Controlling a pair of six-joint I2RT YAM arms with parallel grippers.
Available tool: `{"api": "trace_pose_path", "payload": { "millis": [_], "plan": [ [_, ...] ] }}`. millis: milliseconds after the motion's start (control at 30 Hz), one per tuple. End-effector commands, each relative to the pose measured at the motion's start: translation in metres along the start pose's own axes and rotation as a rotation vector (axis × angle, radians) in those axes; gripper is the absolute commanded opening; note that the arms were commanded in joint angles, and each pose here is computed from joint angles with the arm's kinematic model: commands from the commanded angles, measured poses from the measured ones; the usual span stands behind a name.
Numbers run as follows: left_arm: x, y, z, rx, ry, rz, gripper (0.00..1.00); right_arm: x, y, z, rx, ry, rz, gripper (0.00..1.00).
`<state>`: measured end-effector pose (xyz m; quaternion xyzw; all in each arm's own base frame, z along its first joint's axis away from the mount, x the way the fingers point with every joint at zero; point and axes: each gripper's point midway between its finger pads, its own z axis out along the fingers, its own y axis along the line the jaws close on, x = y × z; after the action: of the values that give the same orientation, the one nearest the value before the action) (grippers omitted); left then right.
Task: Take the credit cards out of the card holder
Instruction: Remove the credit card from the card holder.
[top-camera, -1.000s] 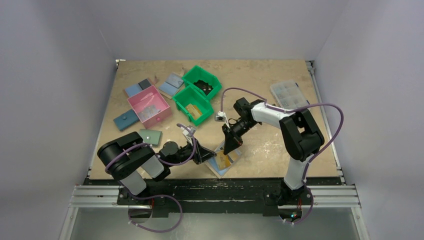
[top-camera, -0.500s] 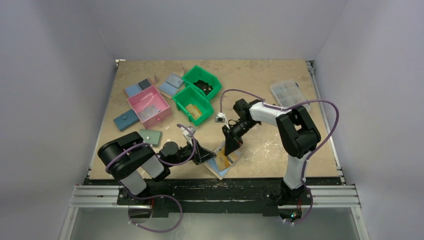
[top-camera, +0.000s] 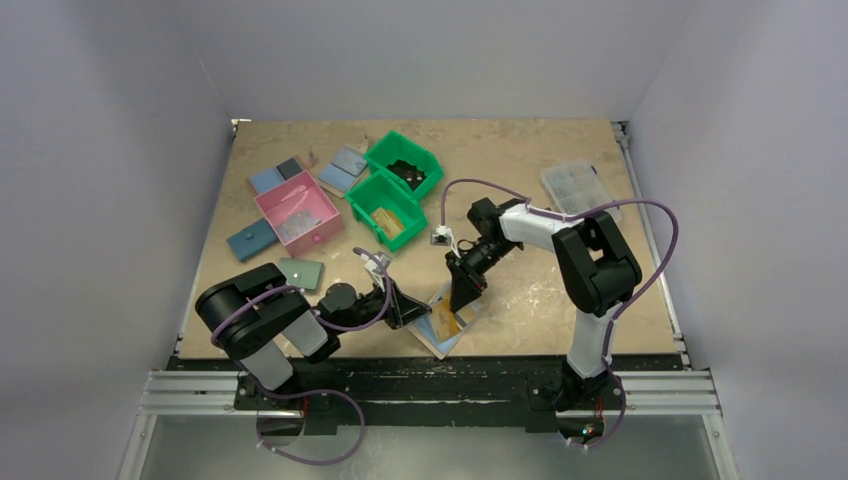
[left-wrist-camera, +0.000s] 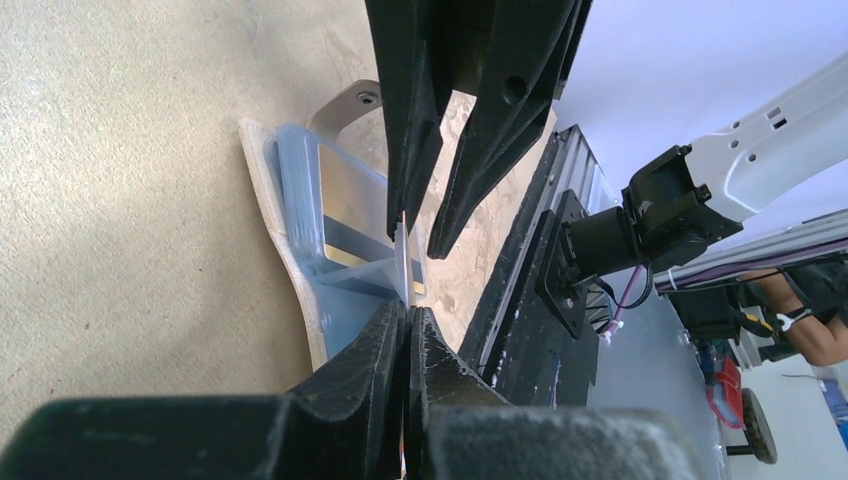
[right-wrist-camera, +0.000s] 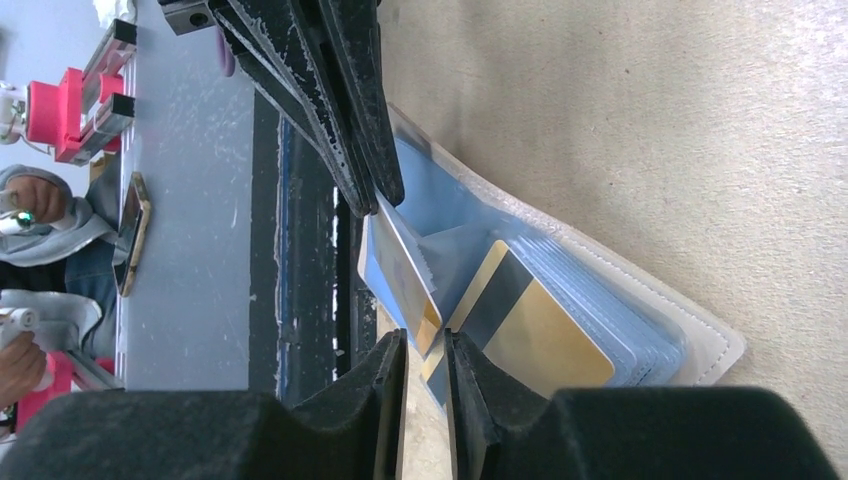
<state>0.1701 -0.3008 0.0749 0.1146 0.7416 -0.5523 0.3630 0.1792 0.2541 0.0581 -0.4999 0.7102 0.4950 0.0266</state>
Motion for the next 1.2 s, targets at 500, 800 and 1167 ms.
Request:
{"api": "trace_pose_path", "payload": {
  "millis": [500, 800, 1167],
  "plan": [
    [-0.014, -0.017, 0.001, 0.084, -0.061, 0.023, 0.00, -0.007, 0.003, 0.007, -0.029, -0.004, -0.016, 0.15],
    [-0.015, -0.010, -0.003, 0.037, -0.065, 0.023, 0.12, -0.014, 0.006, 0.003, -0.020, -0.013, -0.051, 0.00],
    [-0.011, -0.008, -0.003, 0.026, -0.041, 0.023, 0.13, -0.015, 0.003, -0.001, -0.009, -0.023, -0.046, 0.00]
  ]
}}
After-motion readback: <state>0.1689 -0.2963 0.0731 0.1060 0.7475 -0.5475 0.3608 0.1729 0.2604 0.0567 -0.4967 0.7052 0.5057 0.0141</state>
